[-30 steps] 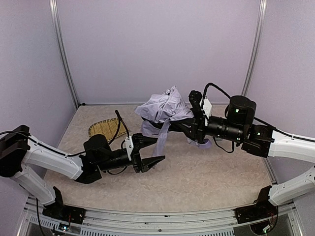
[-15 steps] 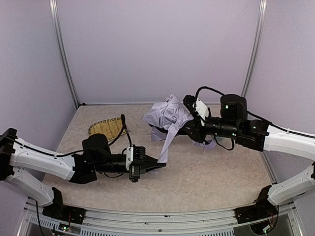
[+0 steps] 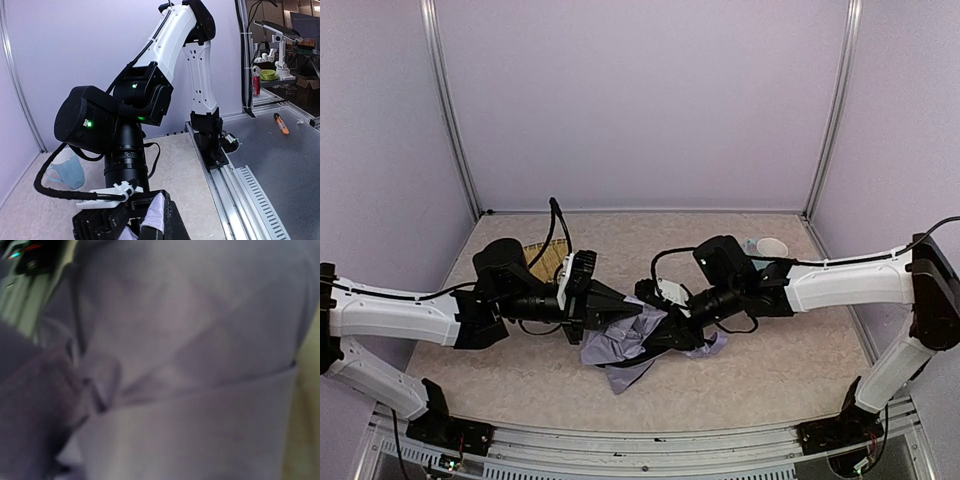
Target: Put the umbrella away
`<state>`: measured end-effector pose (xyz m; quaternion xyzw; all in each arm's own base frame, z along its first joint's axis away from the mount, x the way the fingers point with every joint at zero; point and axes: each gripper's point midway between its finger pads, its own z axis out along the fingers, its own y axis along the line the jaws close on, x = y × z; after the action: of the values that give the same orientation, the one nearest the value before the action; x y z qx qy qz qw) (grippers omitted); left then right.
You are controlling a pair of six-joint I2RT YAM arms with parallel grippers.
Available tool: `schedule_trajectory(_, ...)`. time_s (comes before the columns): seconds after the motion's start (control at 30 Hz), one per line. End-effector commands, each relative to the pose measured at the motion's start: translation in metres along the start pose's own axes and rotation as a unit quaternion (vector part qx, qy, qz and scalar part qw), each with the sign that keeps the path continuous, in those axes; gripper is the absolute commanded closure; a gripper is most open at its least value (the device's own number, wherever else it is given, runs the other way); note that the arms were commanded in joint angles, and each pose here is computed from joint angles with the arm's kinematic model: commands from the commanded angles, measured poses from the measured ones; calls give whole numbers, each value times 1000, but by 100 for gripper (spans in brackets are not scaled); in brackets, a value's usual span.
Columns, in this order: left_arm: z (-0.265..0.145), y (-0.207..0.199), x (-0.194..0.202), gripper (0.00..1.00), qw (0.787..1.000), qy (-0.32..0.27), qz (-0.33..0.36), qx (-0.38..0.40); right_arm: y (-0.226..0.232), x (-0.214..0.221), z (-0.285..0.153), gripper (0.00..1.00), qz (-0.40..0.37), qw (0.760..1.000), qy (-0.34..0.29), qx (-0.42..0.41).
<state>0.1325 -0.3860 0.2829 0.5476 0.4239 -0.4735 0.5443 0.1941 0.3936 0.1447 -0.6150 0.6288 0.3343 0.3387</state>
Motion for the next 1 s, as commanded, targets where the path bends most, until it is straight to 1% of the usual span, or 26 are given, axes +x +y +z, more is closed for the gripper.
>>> schedule_trajectory(0.0, -16, 13, -74, 100, 994, -89, 62, -21, 21, 56, 19, 65, 34, 995, 84, -50)
schedule_trajectory(0.1, -24, 18, -66, 100, 995, -76, 61, -36, 13, 65, 23, 65, 45, 994, 93, -25)
schedule_trajectory(0.17, -28, 16, -61, 100, 995, -71, 61, -39, 5, 70, 22, 68, 51, 994, 98, 3)
schedule_trajectory(0.2, -29, 14, -58, 100, 995, -66, 60, -37, -2, 72, 21, 71, 54, 993, 100, 23)
schedule_trajectory(0.3, -30, 7, -45, 100, 997, -40, 54, -24, -25, 70, 12, 87, 81, 989, 95, 76)
schedule_trajectory(0.37, -32, 1, -31, 100, 998, -14, 52, -14, -42, 55, -5, 95, 101, 987, 67, 102)
schedule_trajectory(0.43, -35, -1, -6, 100, 998, 27, 56, -15, -55, 35, -28, 98, 111, 985, 25, 130)
schedule_trajectory(0.53, -38, 3, 37, 100, 994, 92, 44, -30, -58, -4, -68, 99, 91, 984, -53, 142)
schedule_trajectory(0.6, -38, 10, 62, 100, 990, 128, 32, -43, -47, -30, -90, 97, 54, 985, -100, 133)
schedule_trajectory(0.67, -38, 17, 82, 100, 987, 153, 18, -51, -31, -49, -105, 96, 18, 985, -129, 110)
schedule_trajectory(0.77, -38, 33, 104, 100, 983, 172, 5, -65, -3, -65, -118, 93, -27, 987, -150, 58)
schedule_trajectory(0.87, -38, 51, 116, 100, 980, 181, 3, -81, 24, -74, -125, 91, -56, 986, -160, 4)
schedule_trajectory(0.97, -28, 64, 135, 100, 976, 206, 11, -70, 49, -88, -129, 90, -98, 981, -166, -26)
